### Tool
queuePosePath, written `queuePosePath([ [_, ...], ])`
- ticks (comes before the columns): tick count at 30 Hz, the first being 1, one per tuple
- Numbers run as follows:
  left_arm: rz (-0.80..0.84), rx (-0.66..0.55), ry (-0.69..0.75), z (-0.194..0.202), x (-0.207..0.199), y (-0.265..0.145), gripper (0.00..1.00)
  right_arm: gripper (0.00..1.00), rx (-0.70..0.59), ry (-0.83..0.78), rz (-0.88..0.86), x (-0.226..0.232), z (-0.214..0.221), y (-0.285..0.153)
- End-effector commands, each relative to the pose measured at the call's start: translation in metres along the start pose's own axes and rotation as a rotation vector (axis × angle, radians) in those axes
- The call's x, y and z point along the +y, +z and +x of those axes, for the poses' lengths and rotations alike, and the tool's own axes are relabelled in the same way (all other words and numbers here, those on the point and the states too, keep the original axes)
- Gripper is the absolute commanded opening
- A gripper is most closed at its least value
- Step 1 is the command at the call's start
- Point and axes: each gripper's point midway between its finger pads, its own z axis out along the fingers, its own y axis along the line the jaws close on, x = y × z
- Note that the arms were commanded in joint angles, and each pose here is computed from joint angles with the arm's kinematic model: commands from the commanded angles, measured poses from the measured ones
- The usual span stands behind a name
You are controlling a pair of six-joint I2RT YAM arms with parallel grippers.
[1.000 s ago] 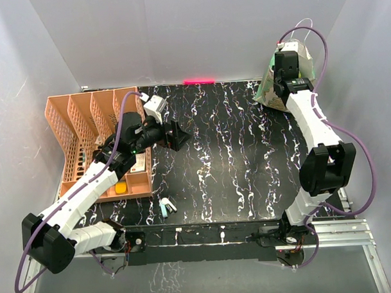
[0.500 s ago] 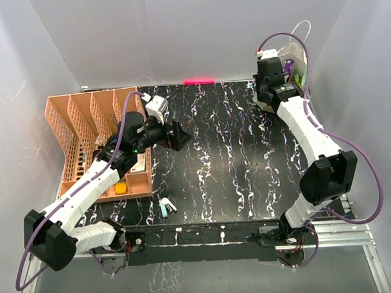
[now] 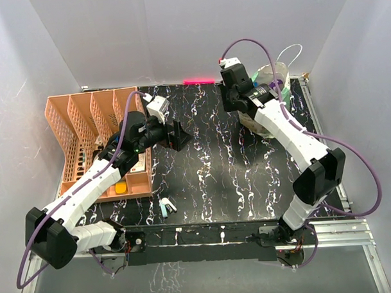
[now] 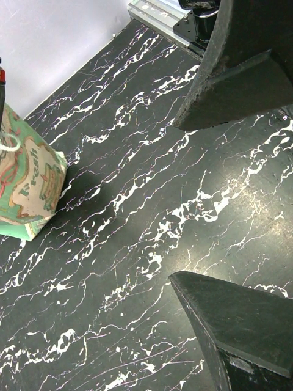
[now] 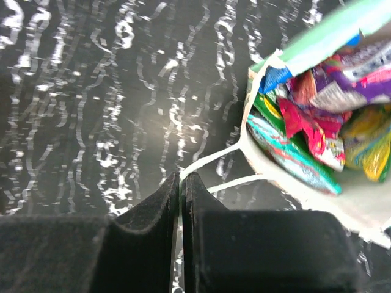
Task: Take the snacks out of the paper bag
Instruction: Move the paper bag to the center of the board.
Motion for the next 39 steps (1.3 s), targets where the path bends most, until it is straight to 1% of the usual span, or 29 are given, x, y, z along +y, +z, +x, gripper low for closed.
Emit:
queuePosePath([
  [1,0.02,-0.021,0.013,-0.007,-0.004,0.002,0.98,0.08,-0.138,0.081,-0.184,0.046,-0.054,-0.019],
  [5,0.012,-0.013,0.017,-0.006,-0.003,0.003,0.99,0.09,-0.183,0.081,-0.196,0.052,-0.075,-0.017],
  [7,0.01,-0.012,0.019,-0.005,-0.002,0.003,0.98,0.13,-0.165,0.06,-0.183,0.053,-0.076,-0.007],
  [10,0.007,-0.012,0.02,-0.005,-0.001,0.003,0.98,0.24,-0.165,0.04,-0.141,0.045,-0.079,-0.009],
  [12,0.01,-0.011,0.019,-0.005,-0.002,0.003,0.98,0.33,-0.185,0.028,-0.111,0.035,-0.082,-0.018],
  [13,0.011,-0.012,0.019,-0.005,-0.002,0.003,0.98,0.4,-0.189,0.022,-0.099,0.032,-0.081,-0.019],
  [14,0.013,-0.008,0.017,-0.004,-0.002,0.004,0.98,0.49,-0.218,0.022,-0.086,0.025,-0.085,-0.032],
  [15,0.017,-0.008,0.016,-0.004,-0.003,0.004,0.98,0.55,-0.236,0.024,-0.069,0.019,-0.086,-0.04],
  [18,0.021,-0.002,0.012,-0.003,-0.003,0.005,0.98,0.66,-0.278,0.024,-0.013,0.001,-0.083,-0.056],
  [19,0.022,-0.001,0.012,-0.003,-0.003,0.005,0.98,0.68,-0.307,0.03,0.01,-0.006,-0.085,-0.065],
  [23,0.024,0.007,0.007,0.0,-0.003,0.007,0.98,0.82,-0.39,0.044,0.132,-0.04,-0.085,-0.085],
  [25,0.025,0.011,0.006,0.001,-0.003,0.009,0.98,0.86,-0.408,0.061,0.186,-0.057,-0.085,-0.089],
  [28,0.024,0.018,0.003,0.003,-0.001,0.01,0.99,0.9,-0.42,0.13,0.246,-0.096,-0.089,-0.087],
  [31,0.023,0.025,-0.001,0.005,-0.001,0.012,0.98,0.9,-0.431,0.214,0.211,-0.136,-0.096,-0.08],
  [36,0.019,0.032,-0.001,0.007,0.001,0.013,0.98,0.9,-0.459,0.333,0.166,-0.182,-0.109,-0.065],
  [39,0.016,0.037,-0.001,0.009,0.002,0.014,0.98,0.9,-0.48,0.405,0.144,-0.207,-0.113,-0.048],
])
